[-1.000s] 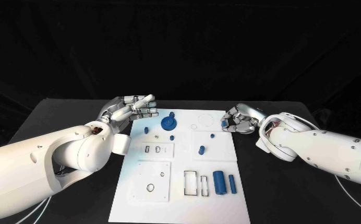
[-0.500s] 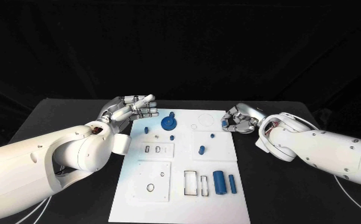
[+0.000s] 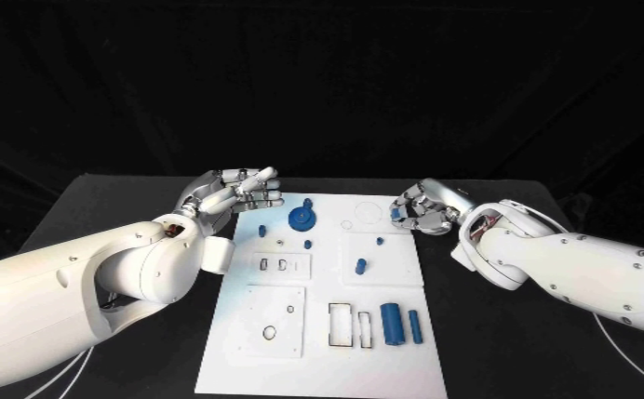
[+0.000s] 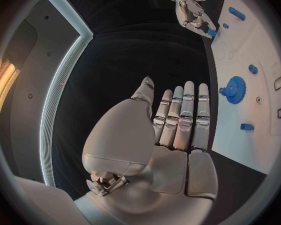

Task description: Assemble the parts on the task board

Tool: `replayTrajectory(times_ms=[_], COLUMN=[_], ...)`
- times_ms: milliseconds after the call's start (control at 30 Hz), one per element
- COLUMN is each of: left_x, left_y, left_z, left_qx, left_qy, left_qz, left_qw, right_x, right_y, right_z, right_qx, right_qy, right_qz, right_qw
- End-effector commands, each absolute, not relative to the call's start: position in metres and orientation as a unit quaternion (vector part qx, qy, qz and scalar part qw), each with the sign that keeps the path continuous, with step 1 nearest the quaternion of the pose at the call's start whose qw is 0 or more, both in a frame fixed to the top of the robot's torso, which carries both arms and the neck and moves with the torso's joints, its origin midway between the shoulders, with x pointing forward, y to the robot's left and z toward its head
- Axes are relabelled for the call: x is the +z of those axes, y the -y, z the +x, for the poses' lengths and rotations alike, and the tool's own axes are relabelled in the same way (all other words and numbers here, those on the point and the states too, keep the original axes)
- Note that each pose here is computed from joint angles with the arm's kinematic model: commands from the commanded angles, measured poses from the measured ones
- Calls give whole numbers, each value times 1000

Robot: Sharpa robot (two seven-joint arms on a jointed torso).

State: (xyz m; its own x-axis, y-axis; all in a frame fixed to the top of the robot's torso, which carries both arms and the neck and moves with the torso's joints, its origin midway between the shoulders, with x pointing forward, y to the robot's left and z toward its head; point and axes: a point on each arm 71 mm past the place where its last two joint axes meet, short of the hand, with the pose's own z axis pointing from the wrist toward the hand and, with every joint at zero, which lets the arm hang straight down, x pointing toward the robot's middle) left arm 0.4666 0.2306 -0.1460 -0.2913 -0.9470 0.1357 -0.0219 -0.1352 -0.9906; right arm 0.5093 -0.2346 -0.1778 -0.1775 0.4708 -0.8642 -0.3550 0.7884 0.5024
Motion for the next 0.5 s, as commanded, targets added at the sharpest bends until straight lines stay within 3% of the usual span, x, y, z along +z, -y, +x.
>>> replayTrajectory(times_ms=[33,267,500], left_x=[-145,-146,-147], left_y=[-228,-224,-219], left_z=[467,467,470], left_qx=[-608,-609,-610], left_qy=[-533,-534,-535], left_qz=[-450,-451,-451], left_qw=[378,375,372], right_x=[-168,-156,-161], right_y=[220,165,112], right_z=[503,485,472], right_qx=[321,340,346], right_qy=[-695,-698,-709], right_qz=[51,7,-45], right_qw=[642,630,613])
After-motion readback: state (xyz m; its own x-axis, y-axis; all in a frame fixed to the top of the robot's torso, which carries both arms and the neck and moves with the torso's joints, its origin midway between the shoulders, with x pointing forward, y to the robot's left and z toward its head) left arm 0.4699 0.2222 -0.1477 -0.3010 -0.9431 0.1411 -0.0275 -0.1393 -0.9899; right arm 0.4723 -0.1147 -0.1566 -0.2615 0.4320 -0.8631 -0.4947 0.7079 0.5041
